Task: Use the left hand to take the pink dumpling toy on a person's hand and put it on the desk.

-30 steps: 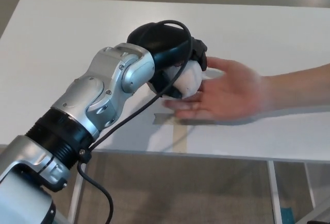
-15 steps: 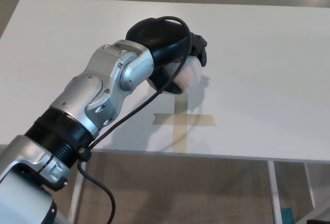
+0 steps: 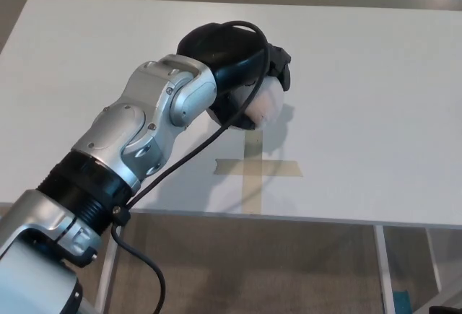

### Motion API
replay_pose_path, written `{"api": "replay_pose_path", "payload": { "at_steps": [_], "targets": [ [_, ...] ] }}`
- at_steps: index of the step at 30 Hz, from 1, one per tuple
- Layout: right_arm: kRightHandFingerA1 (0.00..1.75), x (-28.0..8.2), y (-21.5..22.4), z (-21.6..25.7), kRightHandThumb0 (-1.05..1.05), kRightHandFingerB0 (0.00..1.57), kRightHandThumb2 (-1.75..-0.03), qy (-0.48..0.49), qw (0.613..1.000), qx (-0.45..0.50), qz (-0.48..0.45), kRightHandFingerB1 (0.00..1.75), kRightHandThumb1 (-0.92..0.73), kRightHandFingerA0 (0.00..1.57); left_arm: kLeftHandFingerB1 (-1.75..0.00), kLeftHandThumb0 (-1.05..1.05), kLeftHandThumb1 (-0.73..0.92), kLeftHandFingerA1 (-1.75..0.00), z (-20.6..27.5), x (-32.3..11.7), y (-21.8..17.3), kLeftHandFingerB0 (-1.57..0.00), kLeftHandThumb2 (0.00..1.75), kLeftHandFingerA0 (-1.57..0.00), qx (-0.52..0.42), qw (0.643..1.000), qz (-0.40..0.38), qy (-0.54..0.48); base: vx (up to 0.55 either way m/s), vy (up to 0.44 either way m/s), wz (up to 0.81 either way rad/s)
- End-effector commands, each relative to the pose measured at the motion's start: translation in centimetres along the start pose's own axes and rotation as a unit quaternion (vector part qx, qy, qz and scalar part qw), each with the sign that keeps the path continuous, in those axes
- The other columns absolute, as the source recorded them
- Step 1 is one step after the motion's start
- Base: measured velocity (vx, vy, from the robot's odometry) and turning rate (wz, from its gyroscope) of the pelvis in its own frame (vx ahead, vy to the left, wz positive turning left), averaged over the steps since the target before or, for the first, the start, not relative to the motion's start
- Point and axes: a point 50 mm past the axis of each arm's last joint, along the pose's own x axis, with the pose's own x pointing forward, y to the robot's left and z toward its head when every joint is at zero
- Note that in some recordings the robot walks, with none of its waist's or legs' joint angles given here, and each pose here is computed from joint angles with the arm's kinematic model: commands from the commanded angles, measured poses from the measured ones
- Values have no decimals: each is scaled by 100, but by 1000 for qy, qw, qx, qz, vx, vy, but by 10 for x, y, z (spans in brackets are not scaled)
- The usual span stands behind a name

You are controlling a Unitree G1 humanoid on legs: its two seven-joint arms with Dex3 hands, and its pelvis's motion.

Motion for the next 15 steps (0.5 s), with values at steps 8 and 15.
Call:
{"api": "replay_pose_path", "payload": {
  "at_steps": [8, 15],
  "targets": [
    [43, 0, -4, -2, -27, 49, -62, 10, 1000, 1, 3, 40, -74, 57, -77, -28, 73, -159, -27, -38, 62, -86, 64, -70, -28, 993, 113, -25, 0, 0, 0],
    [43, -1, -5, -8, -27, 49, -62, 16, 1000, -3, 4, 40, -74, 57, -63, -37, 63, -125, -73, -71, 67, -68, 93, -91, -27, 991, 127, 32, 0, 0, 0]
  ]
}}
